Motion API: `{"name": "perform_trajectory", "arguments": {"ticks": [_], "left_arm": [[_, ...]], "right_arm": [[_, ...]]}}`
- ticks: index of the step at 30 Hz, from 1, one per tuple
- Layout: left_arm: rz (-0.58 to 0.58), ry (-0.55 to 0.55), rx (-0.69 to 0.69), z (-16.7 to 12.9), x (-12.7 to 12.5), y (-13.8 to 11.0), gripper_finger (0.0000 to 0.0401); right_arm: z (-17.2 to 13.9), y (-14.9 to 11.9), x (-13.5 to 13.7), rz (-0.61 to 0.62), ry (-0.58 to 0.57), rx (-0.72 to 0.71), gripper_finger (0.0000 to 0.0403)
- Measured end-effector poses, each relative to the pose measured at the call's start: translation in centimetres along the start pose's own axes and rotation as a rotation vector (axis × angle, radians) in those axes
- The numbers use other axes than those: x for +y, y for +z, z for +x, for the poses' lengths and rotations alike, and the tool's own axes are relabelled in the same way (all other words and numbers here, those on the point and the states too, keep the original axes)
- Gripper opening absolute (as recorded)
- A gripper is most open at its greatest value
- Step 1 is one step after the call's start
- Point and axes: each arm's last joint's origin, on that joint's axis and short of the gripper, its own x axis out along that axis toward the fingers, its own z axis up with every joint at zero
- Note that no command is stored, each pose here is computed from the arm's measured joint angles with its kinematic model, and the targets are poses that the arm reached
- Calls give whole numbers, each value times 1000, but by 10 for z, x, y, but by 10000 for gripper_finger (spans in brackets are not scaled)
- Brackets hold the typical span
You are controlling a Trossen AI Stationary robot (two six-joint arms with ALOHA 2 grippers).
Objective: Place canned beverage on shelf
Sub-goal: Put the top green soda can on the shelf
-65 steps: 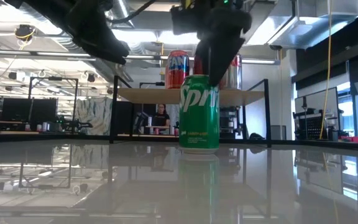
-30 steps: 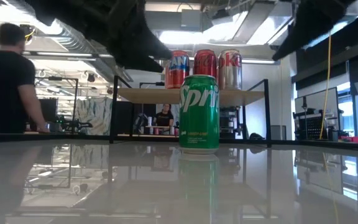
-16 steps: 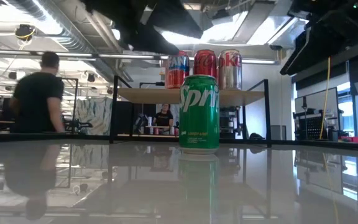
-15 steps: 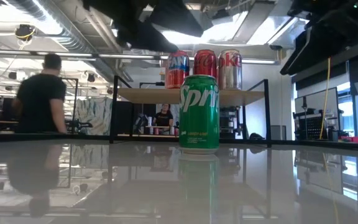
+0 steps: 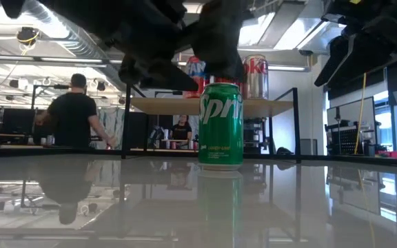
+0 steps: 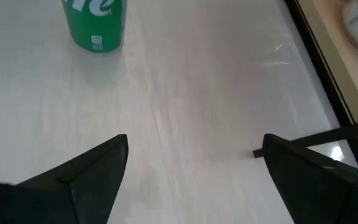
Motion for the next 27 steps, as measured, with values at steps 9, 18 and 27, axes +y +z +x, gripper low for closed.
{"name": "perform_trajectory", "arguments": {"ticks": [9, 18, 27], "left_arm": [[-69, 39, 15, 22, 4, -6, 394], [-56, 126, -2, 46, 12, -14, 394], [-64, 150, 18, 69, 23, -8, 394]], "right_arm": [[0, -2, 0, -9, 24, 24, 367], [0, -2, 1, -10, 36, 29, 367], [0, -1, 1, -4, 39, 18, 367]]}}
